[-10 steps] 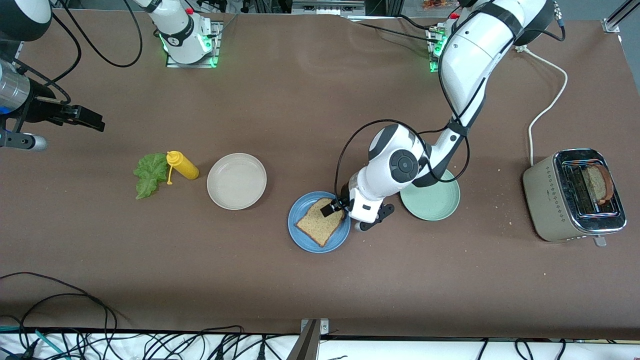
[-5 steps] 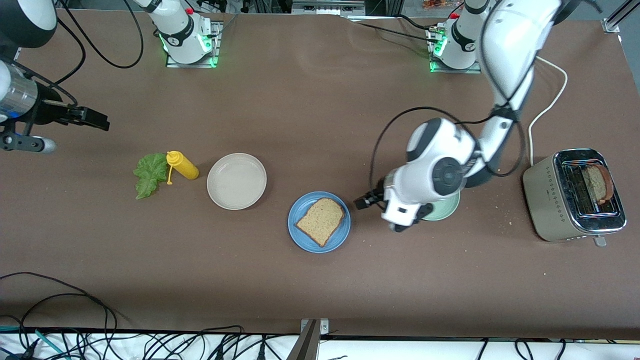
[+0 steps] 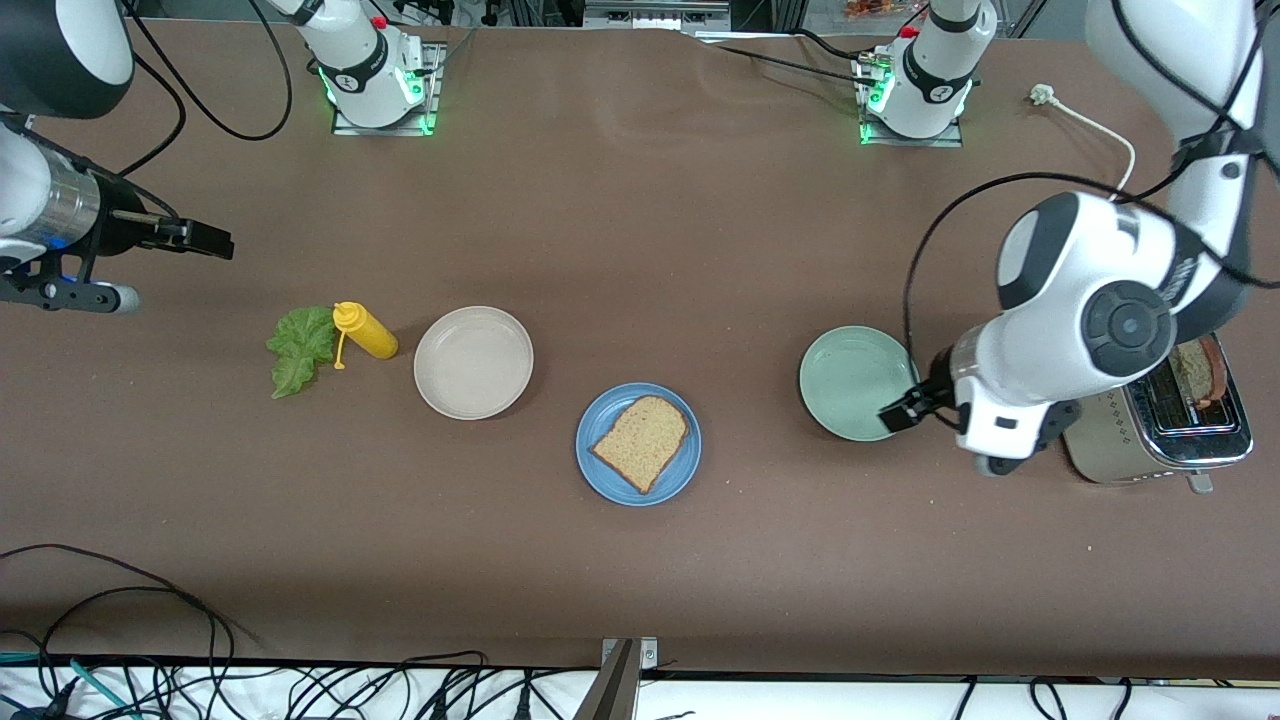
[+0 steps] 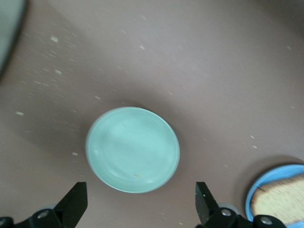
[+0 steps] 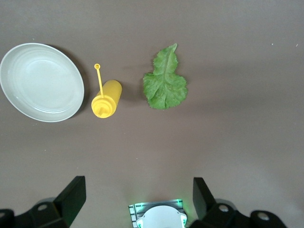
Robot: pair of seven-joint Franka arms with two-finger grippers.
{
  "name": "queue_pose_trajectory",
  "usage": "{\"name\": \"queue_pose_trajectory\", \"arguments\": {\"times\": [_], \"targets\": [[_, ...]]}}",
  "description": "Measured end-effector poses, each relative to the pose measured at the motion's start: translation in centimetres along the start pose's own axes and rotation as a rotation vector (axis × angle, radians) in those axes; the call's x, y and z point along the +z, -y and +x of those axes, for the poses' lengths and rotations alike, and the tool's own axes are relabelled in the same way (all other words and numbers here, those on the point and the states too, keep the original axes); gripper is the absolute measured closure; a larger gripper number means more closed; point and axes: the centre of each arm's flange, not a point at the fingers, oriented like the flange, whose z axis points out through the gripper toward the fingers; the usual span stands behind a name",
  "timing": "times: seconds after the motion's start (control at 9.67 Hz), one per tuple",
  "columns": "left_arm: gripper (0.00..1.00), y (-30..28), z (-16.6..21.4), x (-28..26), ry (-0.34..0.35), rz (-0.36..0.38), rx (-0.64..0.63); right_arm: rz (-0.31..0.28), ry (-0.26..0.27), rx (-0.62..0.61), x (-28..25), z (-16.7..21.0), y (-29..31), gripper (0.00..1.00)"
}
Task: Make sandwich in blue plate with both arms
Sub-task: 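Raise the left gripper toward the toaster while the right gripper reaches lettuce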
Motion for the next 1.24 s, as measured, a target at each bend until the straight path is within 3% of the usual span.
{"name": "queue_pose_trajectory", "arguments": {"times": [0.31, 0.62, 0.93, 1.24], "targets": [[0.00, 5.0, 1.9, -4.7, -0.051, 0.046, 0.045, -0.001, 0.017, 0.019, 1.4, 1.1, -0.9, 0.00], [0.00, 11.3, 4.0, -9.0, -0.051, 0.065, 0.137, 0.004, -0.019, 0.023, 3.0, 2.1, -1.0, 0.00], [0.00, 16.1, 6.9, -9.7, -0.038, 0.067, 0.200, -0.002, -0.030, 0.037, 5.7, 2.9, -1.6, 0.00], [0.00, 21.2, 10.0, -9.7, -0.026, 0.060, 0.257, 0.005, -0.045, 0.085, 13.3, 4.1, -4.3, 0.00]]}}
